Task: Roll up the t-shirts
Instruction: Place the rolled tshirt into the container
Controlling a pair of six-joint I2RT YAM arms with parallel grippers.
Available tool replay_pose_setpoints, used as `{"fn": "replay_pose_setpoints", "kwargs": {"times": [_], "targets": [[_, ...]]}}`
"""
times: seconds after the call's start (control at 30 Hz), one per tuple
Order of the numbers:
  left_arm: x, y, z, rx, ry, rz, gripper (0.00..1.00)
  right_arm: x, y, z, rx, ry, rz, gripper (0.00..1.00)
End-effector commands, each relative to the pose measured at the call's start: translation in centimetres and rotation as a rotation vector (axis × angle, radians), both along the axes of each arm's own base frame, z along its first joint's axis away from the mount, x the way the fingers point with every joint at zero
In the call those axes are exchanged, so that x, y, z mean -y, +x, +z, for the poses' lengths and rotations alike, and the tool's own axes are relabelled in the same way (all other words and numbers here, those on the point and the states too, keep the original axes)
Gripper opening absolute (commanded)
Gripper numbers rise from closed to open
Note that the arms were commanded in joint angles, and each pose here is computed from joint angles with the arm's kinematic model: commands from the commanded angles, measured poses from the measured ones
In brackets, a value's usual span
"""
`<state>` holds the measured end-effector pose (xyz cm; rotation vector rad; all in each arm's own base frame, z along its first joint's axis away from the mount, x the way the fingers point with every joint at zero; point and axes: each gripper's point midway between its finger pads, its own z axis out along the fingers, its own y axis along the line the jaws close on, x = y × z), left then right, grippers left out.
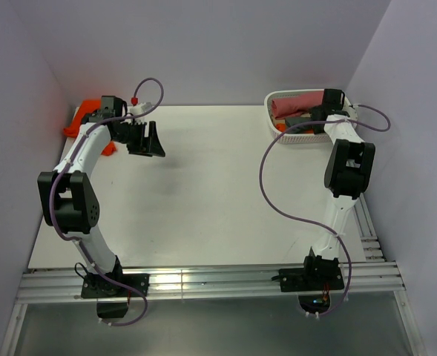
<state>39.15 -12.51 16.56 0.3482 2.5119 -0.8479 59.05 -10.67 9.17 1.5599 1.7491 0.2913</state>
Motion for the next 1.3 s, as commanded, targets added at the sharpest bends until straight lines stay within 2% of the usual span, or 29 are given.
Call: {"fn": "replay_pose_setpoints", "kwargs": {"times": [0.0,0.23,0.33,0.43,0.9,1.27], "targets": [[0.4,0.6,1.4,0.034,-0.013,-0.01,0.7,-0.4,-1.8,-1.1,-0.094,0.012,0.03,0.65],[0.5,0.8,1.3,0.03,-0.021,-0.011,0.7,-0.7,-1.6,0.7,-0.07,0.035,0.048,0.7],[0.6,1.0,1.5,0.03,-0.027,-0.013,0.7,-0.7,-1.7,1.7,-0.067,0.035,0.051,0.76],[0.7,1.2,1.5,0.028,-0.032,-0.013,0.7,-0.8,-2.0,2.4,-0.067,0.042,0.054,0.87],[0.9,1.1,1.2,0.002,-0.04,-0.021,0.7,-1.0,-4.7,3.9,-0.103,0.105,0.066,0.93],[0.5,1.0,2.7,0.044,-0.022,-0.022,0.71,-2.1,-8.2,7.7,-0.025,0.076,0.101,0.94]]}}
